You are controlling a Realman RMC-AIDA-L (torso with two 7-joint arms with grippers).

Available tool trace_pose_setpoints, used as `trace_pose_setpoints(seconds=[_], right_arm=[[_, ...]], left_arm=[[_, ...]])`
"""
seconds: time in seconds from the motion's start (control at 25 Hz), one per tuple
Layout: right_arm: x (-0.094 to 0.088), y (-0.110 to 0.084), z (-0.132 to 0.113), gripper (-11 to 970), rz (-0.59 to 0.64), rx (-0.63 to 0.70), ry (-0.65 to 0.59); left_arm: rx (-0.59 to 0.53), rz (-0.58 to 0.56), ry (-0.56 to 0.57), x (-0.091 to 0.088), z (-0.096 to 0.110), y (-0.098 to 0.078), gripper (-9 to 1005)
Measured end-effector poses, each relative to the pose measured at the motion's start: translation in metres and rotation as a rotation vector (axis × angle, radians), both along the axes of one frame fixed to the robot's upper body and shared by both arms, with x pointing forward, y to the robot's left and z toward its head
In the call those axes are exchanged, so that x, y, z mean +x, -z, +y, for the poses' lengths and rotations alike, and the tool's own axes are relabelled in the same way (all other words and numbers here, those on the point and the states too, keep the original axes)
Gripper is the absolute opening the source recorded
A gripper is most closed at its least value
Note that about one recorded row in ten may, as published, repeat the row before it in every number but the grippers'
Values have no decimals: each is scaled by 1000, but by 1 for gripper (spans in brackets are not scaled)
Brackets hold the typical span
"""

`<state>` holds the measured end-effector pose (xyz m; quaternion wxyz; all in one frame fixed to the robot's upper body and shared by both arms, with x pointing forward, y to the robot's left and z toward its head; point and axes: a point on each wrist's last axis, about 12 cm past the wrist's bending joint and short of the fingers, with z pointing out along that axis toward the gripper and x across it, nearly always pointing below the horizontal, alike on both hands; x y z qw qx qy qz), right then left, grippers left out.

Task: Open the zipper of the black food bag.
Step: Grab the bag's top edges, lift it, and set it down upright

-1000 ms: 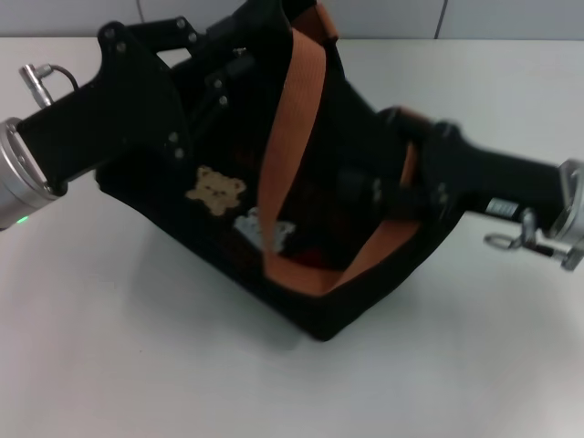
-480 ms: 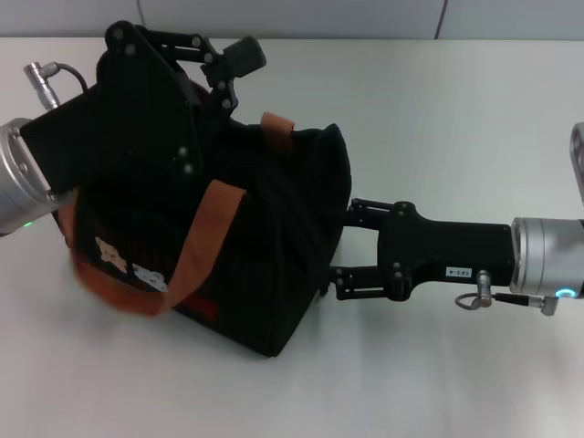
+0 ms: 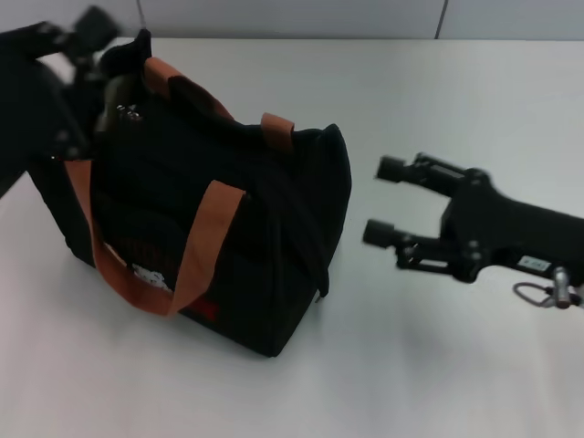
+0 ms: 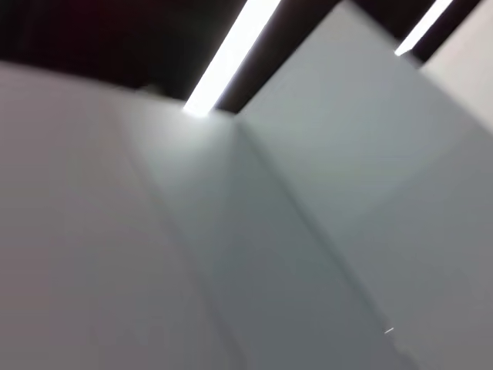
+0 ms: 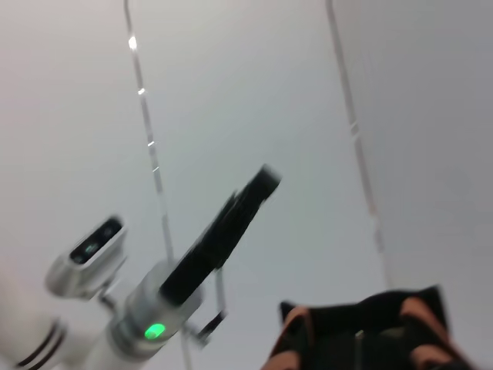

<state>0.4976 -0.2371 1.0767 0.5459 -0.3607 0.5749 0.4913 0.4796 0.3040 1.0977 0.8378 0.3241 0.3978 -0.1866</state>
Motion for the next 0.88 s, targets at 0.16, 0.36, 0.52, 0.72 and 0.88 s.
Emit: trace_pose_setpoints(seconds=[0.16,0.36,0.52,0.72,0.88], right_arm=[[-4,-2,-17,831,-18,30,70],[-8,-3,-28,831,-26,43,98],[-9,-3,-29,831,-26,43,103],[-10,-2,-29,831,-19,33,94],[-12,0,-28,831,-15,34,92]], left_arm=[[-42,188,-81,-18,27,17,45],[-44,376,-192,-44,58,37,91],[-29,463,-245,-54,74,44,127],[10,543,-265,-63,90,49,221],[67,579,-208,-59,86,52,353]])
